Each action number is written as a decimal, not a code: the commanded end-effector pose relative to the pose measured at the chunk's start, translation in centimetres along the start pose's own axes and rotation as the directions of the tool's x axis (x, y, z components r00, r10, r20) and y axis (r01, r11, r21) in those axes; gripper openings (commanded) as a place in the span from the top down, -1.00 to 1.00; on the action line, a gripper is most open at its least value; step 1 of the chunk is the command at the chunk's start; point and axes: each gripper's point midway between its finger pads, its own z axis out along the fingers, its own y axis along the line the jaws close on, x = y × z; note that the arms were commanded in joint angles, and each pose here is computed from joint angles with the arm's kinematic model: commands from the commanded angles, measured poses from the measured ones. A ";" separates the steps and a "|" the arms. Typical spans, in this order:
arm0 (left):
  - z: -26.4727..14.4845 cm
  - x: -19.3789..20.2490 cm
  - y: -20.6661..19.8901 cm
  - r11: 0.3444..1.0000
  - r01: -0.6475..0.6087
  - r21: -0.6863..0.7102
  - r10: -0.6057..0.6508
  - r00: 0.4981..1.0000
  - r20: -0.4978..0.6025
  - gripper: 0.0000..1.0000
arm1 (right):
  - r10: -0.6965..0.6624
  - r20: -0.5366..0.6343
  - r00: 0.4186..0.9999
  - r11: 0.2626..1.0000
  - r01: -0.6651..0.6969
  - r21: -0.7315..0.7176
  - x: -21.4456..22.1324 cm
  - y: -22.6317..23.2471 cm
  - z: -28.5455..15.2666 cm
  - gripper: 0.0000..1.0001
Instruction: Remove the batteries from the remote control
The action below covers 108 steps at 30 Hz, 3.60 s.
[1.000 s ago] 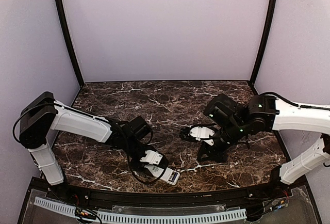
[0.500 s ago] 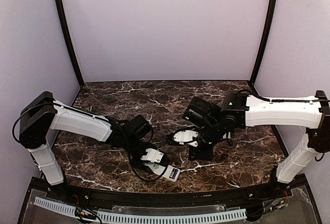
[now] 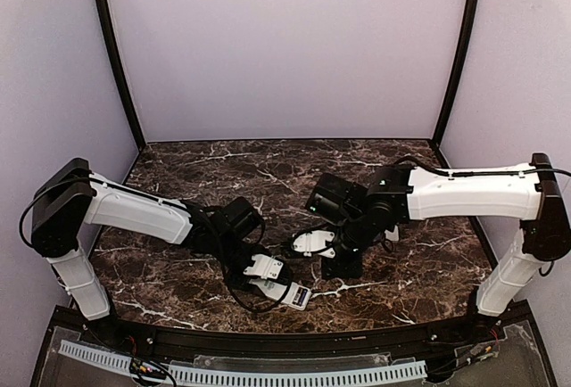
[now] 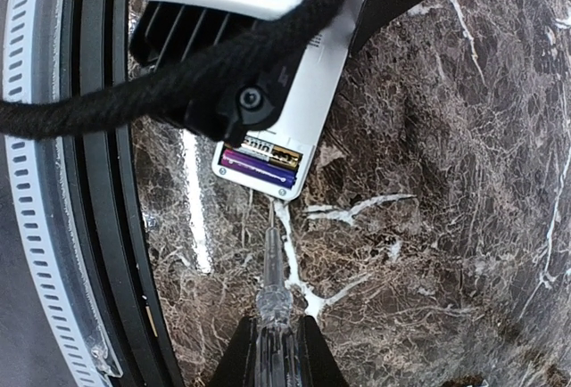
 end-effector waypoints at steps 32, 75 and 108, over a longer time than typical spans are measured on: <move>-0.8 -0.4 -0.3 1.000 -0.003 0.004 0.003 1.000 -0.007 0.99 | -0.021 0.028 0.999 1.000 0.021 0.016 -1.4 -1.8 1.6 1.00; -0.8 -0.4 0.3 1.000 -0.001 -0.022 0.000 1.000 -0.021 0.99 | -0.029 -0.011 1.000 0.998 0.028 -0.062 -0.8 -0.2 3.1 1.00; -2.8 0.8 4.5 0.932 -0.143 -0.332 0.104 0.986 -0.134 0.99 | -0.018 0.024 1.000 0.970 0.024 -0.241 -2.3 1.2 3.1 1.00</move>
